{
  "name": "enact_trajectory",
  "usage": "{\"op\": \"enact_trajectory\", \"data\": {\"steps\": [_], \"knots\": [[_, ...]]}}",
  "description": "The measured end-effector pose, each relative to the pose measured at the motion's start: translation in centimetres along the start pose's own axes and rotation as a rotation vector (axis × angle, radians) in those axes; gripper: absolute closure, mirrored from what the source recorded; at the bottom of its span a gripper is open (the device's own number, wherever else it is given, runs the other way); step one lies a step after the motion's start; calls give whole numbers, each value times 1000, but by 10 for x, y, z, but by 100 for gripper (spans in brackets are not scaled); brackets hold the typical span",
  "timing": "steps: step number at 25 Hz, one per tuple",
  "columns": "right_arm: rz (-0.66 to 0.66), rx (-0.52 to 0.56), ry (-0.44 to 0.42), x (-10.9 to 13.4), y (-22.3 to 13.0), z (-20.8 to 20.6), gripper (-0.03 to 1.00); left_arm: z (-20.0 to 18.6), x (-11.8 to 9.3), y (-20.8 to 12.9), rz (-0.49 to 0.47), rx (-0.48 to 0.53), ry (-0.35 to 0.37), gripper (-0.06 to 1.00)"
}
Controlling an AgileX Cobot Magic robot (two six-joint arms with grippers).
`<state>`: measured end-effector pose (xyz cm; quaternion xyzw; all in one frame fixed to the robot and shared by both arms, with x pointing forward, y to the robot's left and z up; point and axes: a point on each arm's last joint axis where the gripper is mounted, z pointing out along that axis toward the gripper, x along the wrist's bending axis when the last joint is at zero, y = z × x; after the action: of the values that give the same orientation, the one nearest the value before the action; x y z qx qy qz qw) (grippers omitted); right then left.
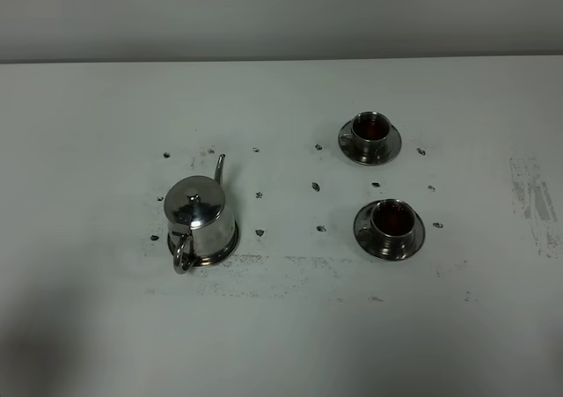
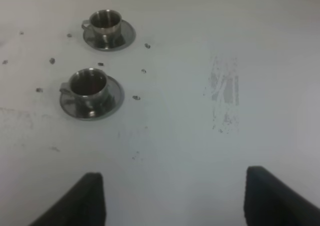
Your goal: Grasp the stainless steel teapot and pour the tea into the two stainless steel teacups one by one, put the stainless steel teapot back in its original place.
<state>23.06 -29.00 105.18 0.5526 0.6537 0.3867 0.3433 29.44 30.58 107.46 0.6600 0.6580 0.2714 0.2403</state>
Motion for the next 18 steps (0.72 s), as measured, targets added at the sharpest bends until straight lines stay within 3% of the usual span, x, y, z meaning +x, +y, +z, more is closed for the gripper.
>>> {"op": "enact_trajectory", "data": {"steps": [8, 18], "knots": [[1, 0, 0, 0, 0, 0, 37, -1, 1, -28, -50, -46, 2, 49], [1, 0, 0, 0, 0, 0, 37, -6, -3, -37, -79, -172, -62, 49]]}}
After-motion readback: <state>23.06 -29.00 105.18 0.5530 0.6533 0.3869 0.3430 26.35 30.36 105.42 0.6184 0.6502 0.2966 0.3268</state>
